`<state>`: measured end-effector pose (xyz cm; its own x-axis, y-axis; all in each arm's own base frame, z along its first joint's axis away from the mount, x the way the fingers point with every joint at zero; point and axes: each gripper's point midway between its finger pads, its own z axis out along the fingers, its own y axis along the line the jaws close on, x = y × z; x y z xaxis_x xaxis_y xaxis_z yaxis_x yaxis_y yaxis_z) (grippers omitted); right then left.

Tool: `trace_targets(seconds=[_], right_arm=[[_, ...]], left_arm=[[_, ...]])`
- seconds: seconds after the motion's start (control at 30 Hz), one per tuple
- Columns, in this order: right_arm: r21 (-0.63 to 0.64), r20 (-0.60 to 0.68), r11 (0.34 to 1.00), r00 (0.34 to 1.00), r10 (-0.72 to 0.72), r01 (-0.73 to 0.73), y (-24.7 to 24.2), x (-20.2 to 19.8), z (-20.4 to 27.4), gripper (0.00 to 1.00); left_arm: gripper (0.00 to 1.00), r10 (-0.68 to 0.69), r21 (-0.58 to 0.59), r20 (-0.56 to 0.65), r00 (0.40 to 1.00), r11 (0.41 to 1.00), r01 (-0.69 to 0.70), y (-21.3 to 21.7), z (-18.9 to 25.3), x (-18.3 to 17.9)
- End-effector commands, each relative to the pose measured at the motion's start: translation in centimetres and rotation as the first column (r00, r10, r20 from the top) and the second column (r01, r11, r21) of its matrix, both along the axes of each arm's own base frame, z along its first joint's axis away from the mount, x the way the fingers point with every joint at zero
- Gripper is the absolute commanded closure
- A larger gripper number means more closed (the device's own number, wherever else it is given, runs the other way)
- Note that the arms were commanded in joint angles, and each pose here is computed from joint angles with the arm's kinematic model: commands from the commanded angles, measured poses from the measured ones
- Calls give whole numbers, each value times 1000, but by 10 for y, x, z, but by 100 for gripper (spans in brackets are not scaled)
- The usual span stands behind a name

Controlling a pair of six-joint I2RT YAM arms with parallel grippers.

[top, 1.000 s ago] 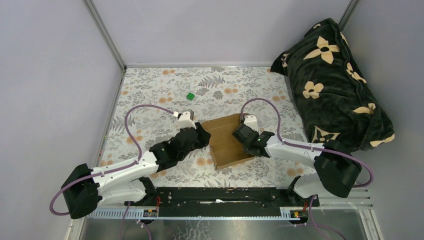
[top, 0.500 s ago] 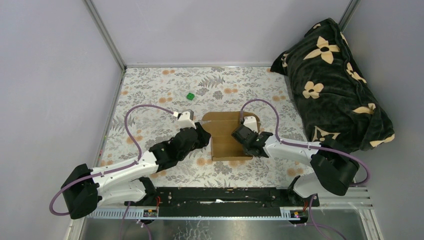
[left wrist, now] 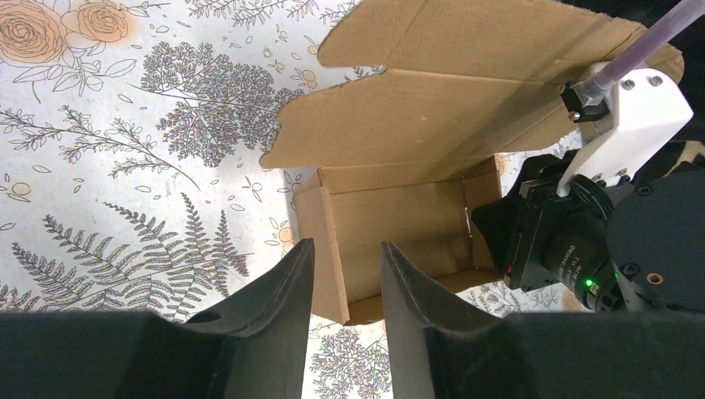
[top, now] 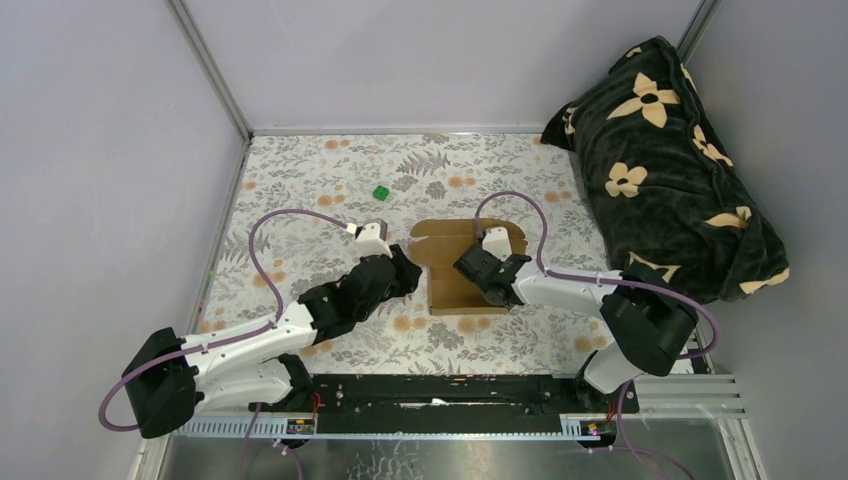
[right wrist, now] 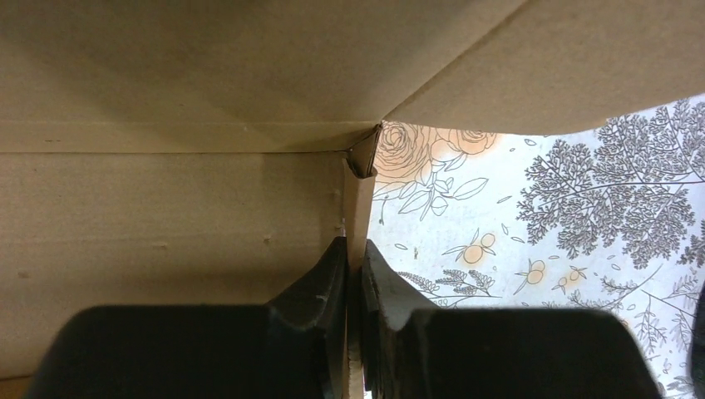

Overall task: Fold the paper box
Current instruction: Fold the paper box at the center of the board.

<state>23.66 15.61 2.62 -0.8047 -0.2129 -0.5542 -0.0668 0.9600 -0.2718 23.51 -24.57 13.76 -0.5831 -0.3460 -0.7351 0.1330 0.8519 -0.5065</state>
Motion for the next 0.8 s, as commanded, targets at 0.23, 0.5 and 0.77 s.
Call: trace_targets(seconds=[0.23,0.5,0.77], right_arm=[[-99,29,994,998,-52,55,-15,6,10,85],[-51,31,997,998,-52,54,-10,5,14,83],[48,46,997,997,-60,58,-3,2,25,49]], left_arm=[[59,4,-46,50,999,999,-2,-6,17,8],[59,6,-40,50,999,999,-4,-5,18,8],[59,10,-44,53,999,999,-8,-4,22,8]])
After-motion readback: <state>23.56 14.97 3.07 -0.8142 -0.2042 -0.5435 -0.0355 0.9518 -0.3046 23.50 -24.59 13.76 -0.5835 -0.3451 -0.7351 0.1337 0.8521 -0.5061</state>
